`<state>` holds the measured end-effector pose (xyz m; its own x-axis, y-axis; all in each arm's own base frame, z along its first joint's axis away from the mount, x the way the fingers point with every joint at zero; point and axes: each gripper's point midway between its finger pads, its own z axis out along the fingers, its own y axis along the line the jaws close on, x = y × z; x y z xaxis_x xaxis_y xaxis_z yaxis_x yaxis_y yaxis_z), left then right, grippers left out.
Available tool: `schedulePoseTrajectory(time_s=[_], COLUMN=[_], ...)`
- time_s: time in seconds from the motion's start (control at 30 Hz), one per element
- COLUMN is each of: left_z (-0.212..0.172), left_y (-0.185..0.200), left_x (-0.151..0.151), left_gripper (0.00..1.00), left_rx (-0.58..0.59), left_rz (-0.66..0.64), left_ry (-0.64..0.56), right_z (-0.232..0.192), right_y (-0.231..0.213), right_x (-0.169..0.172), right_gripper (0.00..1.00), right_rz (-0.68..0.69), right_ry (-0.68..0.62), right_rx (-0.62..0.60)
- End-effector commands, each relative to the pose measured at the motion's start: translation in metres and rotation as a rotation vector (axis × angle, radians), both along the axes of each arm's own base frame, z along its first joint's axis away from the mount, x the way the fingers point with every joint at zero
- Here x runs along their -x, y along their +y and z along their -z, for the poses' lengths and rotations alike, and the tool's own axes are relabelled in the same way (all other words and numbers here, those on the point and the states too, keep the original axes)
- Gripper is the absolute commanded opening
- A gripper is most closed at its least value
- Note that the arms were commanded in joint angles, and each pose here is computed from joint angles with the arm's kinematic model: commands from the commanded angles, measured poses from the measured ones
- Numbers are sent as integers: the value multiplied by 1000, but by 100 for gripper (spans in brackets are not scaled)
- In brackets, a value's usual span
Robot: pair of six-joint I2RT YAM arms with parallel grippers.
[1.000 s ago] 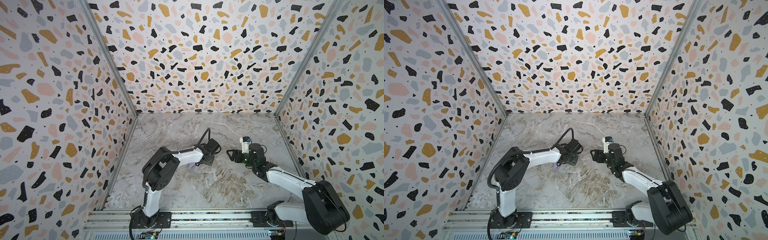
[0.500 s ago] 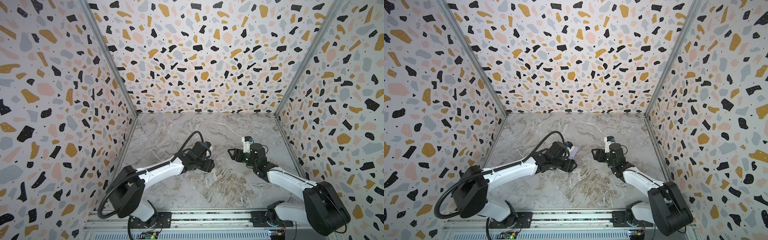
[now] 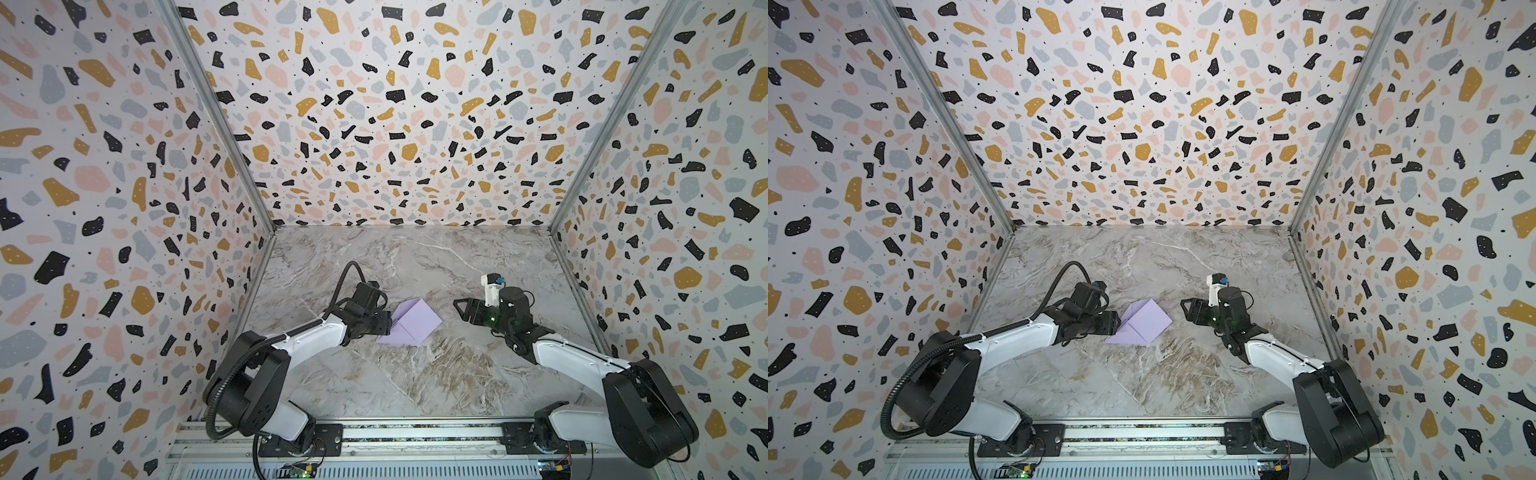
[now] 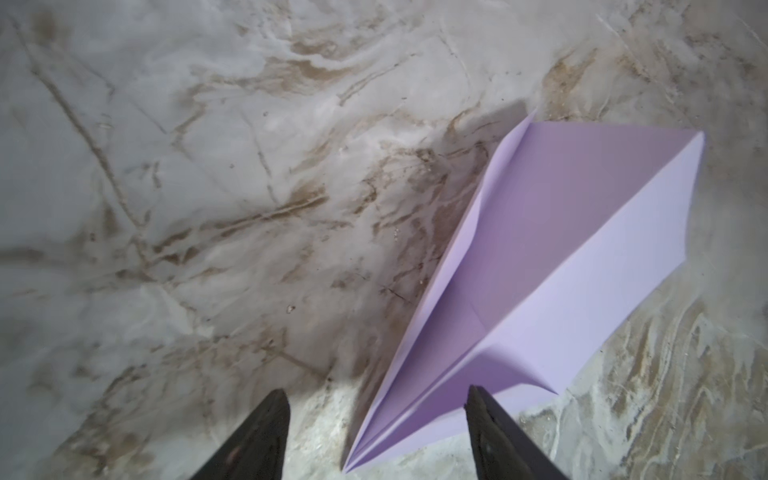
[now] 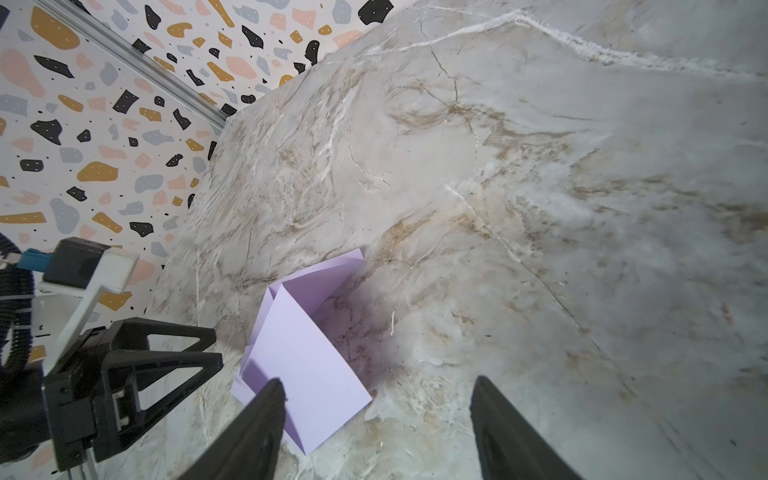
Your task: Fold a paper plane with a square sheet of paper (pick it up from the middle)
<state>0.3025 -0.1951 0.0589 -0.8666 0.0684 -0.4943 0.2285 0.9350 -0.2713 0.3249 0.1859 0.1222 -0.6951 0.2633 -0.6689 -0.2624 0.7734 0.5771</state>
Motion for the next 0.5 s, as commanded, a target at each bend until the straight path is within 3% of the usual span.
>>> schedulePoseTrajectory(time_s=[0.0,0.2,0.47], left_z=[-7,-13,7], left_y=[-10,-7,-15], left_x=[-2,14,21], left_gripper=[70,77,77], left_rx=[48,89,41], left_rz=[42,69,121], left_ry=[-32,-67,-37], right_z=[-4,-1,1], right_y=[1,2,7], right_x=[1,1,-2], right_gripper=[72,72,71], right_rz=[-6,-7,-24], right_ry=[-6,0,12], right_rx=[-17,-16,-35])
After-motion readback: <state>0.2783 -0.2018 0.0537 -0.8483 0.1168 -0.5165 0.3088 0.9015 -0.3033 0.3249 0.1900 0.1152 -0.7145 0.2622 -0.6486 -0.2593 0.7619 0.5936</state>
